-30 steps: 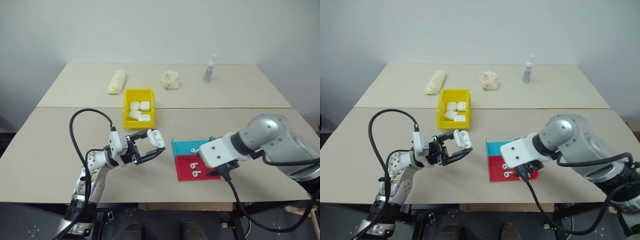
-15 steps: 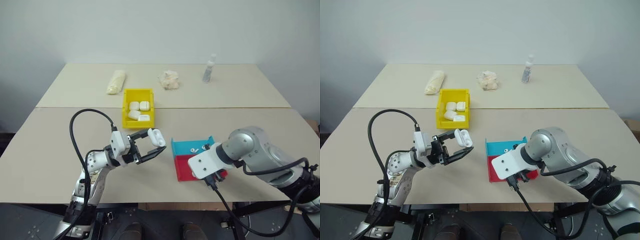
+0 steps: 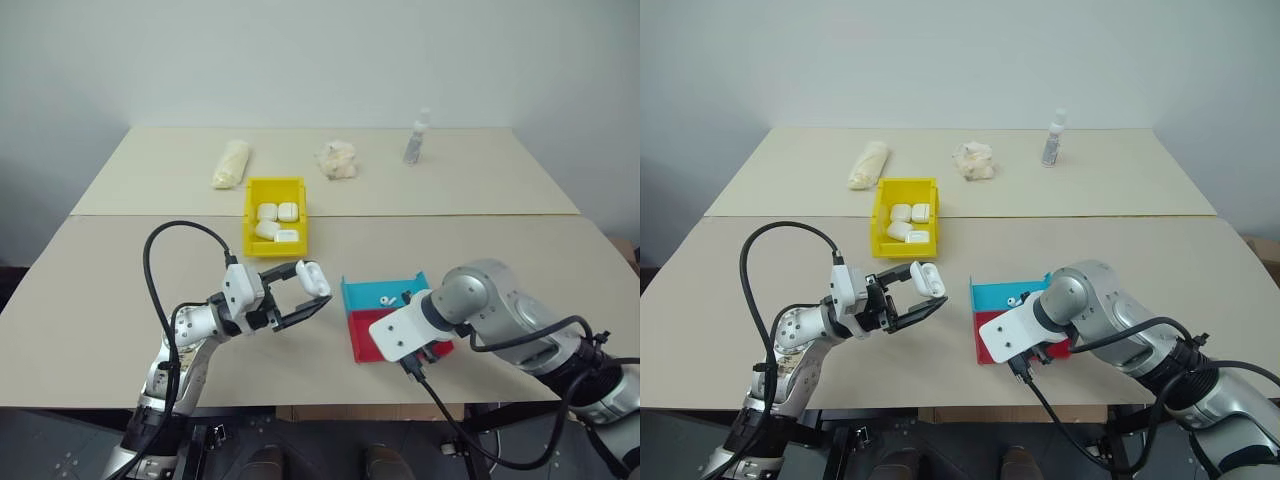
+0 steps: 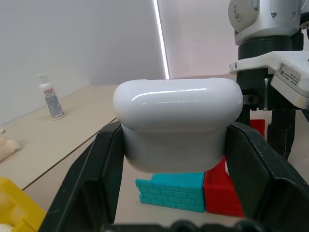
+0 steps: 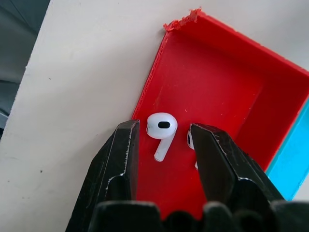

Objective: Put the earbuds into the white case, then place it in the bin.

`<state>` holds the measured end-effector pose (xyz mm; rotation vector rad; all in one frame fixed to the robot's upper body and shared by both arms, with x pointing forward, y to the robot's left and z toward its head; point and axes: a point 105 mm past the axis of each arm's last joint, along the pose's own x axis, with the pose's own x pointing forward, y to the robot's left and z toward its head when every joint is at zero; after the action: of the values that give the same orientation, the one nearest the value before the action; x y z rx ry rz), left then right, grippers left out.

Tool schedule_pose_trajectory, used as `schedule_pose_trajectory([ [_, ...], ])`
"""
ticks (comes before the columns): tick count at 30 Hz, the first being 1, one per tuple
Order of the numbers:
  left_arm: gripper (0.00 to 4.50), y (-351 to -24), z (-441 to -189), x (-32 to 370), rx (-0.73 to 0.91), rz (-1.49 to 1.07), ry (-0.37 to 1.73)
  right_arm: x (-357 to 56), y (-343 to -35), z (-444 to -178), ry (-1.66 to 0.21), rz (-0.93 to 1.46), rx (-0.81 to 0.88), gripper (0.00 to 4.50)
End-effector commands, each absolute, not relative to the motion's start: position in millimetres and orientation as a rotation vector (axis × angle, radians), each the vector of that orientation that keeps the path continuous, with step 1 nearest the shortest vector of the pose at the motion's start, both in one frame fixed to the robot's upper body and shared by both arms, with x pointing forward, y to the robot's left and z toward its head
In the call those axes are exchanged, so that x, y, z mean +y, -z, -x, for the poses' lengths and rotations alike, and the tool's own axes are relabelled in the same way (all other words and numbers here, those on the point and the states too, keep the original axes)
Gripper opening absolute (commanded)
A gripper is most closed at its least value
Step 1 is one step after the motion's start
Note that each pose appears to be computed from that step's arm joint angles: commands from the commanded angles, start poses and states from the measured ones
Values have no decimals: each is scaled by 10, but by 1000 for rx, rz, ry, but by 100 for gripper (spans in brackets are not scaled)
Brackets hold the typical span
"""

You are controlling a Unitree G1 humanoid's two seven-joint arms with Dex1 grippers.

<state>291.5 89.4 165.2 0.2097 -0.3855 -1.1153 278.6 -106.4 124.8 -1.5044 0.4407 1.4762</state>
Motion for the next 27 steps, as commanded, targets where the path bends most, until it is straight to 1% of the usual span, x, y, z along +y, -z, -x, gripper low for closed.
schedule_pose_trajectory([
  [1,278,-1748,-2876,876,-419,-238,1113,-1035,-1280,-2796,-1476,1537,407,206],
  [19,278,-1729,-2871,869,-418,-239,1111,-1051,-1253,-2804,-1484,1534,415,206],
  [21,278,-1728,-2869,867,-416,-240,1112,-1058,-1248,-2810,-1479,1537,416,168],
  [23,278,-1728,-2872,868,-415,-240,1112,-1056,-1249,-2817,-1476,1539,412,116],
  [27,278,-1729,-2869,866,-416,-240,1112,-1058,-1249,-2818,-1473,1543,413,116],
])
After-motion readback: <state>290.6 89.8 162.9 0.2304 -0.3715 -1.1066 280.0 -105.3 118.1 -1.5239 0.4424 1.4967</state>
